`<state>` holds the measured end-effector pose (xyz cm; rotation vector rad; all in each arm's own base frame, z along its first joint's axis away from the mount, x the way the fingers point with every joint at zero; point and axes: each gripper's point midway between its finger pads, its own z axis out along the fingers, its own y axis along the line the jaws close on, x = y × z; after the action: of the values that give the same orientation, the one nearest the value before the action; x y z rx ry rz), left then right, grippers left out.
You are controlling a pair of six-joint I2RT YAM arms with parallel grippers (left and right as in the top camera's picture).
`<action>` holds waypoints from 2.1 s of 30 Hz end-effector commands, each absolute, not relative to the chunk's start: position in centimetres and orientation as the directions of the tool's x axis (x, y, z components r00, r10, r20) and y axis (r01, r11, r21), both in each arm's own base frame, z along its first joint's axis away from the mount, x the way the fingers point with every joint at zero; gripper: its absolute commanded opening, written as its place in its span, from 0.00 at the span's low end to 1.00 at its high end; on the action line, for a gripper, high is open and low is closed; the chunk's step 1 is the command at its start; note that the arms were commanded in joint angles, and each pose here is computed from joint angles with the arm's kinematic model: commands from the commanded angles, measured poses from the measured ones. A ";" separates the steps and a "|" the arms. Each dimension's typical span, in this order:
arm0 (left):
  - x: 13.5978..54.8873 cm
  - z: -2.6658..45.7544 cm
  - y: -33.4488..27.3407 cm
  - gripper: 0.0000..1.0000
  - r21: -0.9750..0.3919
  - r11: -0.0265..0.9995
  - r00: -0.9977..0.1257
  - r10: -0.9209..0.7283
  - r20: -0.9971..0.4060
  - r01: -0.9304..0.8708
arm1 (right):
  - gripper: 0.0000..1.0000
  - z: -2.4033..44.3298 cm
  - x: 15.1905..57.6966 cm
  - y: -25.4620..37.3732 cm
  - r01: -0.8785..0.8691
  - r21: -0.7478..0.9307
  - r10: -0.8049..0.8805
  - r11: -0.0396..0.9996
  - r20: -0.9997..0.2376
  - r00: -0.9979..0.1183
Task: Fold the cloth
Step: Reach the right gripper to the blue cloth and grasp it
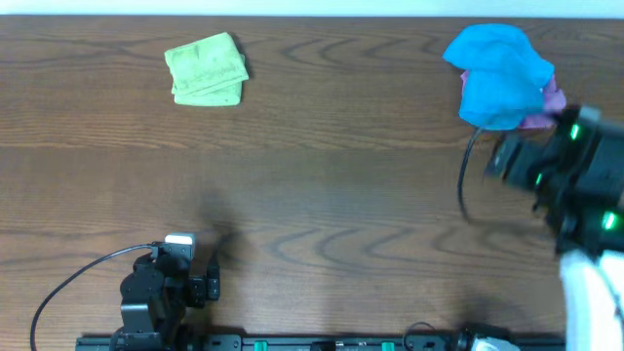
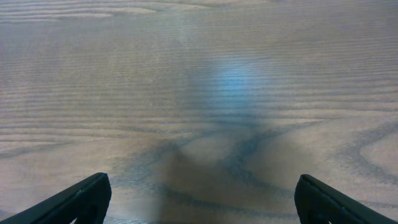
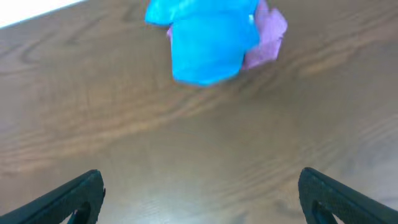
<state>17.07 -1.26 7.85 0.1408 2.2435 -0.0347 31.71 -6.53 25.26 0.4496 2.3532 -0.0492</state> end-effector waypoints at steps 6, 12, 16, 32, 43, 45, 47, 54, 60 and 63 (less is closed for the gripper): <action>16.2 6.6 -1.2 0.95 0.043 0.990 -0.661 0.120 -0.741 0.131 | 0.99 28.1 39.0 -10.9 0.432 0.008 0.337 0.902 -0.639 -0.691; 16.2 6.6 -1.2 0.95 0.043 0.990 -0.661 0.120 -0.741 0.131 | 0.99 25.1 44.1 -13.2 0.451 0.005 0.369 0.892 -0.585 -0.722; 16.2 6.6 -1.2 0.96 0.043 0.990 -0.661 0.120 -0.741 0.131 | 0.99 22.1 46.9 -14.1 0.447 -0.004 0.367 0.895 -0.565 -0.739; 16.2 6.6 -1.2 0.96 0.043 0.990 -0.661 0.120 -0.741 0.131 | 0.98 10.8 54.3 -16.0 0.339 -0.057 0.252 0.939 -0.557 -0.791; 16.2 6.6 -1.2 0.96 0.043 0.990 -0.661 0.120 -0.741 0.131 | 0.81 5.8 54.8 -16.8 0.340 -0.065 0.262 0.938 -0.510 -0.819; 16.2 6.6 -1.2 0.95 0.043 0.990 -0.661 0.120 -0.741 0.131 | 0.71 5.6 54.8 -16.8 0.340 -0.066 0.262 0.938 -0.509 -0.820; 16.2 6.6 -1.2 0.96 0.043 0.990 -0.661 0.120 -0.741 0.131 | 0.61 5.6 54.9 -16.8 0.340 -0.065 0.262 0.938 -0.511 -0.819; 16.2 6.6 -1.2 0.95 0.043 0.990 -0.661 0.120 -0.741 0.131 | 0.09 5.9 54.9 -16.8 0.330 -0.072 0.249 0.941 -0.515 -0.820; 16.2 6.6 -1.2 0.95 0.043 0.990 -0.661 0.120 -0.741 0.131 | 0.01 10.9 54.9 -15.7 0.274 -0.101 0.171 0.956 -0.567 -0.806; 16.2 6.6 -1.2 0.96 0.043 0.990 -0.661 0.120 -0.741 0.131 | 0.01 14.3 54.2 -14.2 0.253 -0.093 0.151 0.963 -0.590 -0.793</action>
<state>17.07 -1.26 7.85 0.1411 2.2435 -0.0341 53.62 -15.81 7.08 0.3601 2.6174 -0.2227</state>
